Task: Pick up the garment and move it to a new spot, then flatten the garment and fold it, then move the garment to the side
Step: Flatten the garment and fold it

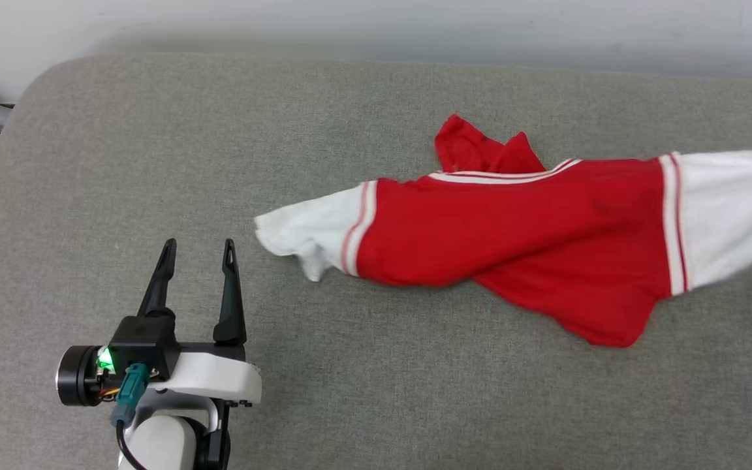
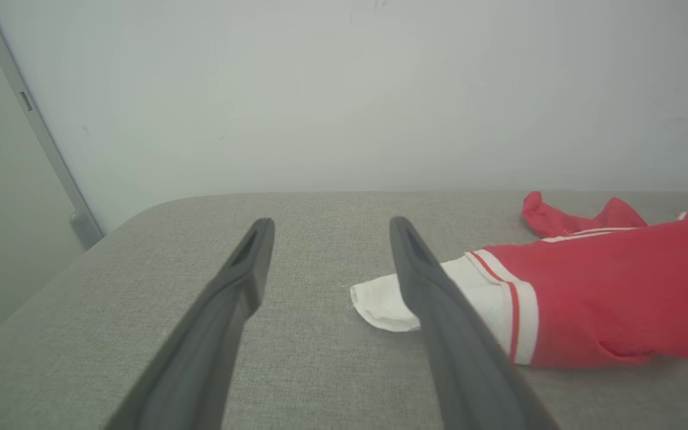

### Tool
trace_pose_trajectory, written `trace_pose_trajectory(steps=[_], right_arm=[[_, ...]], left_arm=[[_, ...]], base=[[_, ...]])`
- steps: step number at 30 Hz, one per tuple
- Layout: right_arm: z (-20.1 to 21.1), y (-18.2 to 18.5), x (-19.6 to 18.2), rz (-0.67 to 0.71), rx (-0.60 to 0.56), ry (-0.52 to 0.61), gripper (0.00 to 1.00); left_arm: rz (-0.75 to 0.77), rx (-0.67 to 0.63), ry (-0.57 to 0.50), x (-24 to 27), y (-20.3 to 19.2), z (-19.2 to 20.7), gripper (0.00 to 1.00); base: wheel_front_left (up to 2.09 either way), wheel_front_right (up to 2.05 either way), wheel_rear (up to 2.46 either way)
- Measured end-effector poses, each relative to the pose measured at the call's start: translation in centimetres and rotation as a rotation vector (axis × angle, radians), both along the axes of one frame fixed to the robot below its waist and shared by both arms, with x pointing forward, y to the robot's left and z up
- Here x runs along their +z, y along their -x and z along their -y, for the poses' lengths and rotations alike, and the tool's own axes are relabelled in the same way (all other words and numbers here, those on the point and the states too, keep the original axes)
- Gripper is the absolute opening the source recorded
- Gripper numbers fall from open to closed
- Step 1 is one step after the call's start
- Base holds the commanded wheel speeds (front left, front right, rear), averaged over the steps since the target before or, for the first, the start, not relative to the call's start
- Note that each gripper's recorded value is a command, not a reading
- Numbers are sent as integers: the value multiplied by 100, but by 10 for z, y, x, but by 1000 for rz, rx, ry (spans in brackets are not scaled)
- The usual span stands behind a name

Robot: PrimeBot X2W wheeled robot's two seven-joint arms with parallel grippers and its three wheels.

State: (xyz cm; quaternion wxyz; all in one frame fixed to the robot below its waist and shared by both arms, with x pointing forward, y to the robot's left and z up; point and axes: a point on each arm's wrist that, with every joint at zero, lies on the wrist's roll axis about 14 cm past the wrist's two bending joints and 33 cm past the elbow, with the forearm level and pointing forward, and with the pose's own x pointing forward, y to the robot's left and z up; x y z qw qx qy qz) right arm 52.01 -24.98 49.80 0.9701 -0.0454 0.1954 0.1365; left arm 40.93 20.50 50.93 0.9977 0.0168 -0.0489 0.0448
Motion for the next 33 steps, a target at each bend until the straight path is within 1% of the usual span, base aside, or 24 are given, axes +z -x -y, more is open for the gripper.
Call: trace_pose_trajectory(steps=[5,10,14,17,18,19,20,23,28,30,33], right_arm=[[38,21,-44,-125,-114,28,0],[59,48,-89,-274,-193,54,0],[61,65,-116,-367,-222,55,0],[59,68,-120,-370,-229,50,0],[59,67,-119,-359,-233,44,11],[58,65,-118,-342,-235,39,62],[57,63,-114,-319,-233,38,100],[56,53,-96,-217,-225,41,100],[57,46,-65,-50,-208,48,100],[59,44,-52,18,-208,47,100],[58,43,-36,95,-200,38,100]], left_arm=[[-7,5,8,-3,1,-1,100],[-18,5,11,-7,1,-1,100],[-28,6,8,-10,0,-3,100],[-26,2,0,-9,-3,-5,100],[-25,2,-2,-8,-4,-6,100],[-23,-4,-2,-8,-5,-6,100],[-15,-8,-1,-5,-7,-6,100],[13,-24,-4,6,-12,-9,100],[47,-93,-29,22,-27,-7,100],[67,-121,-33,31,-36,-4,100],[80,-173,-68,47,-55,0,100]], base=[[0,0,0],[0,0,0],[0,0,0],[0,0,0],[0,0,0],[0,0,0],[0,0,0],[0,0,0],[0,0,0],[0,0,0],[0,0,0]])
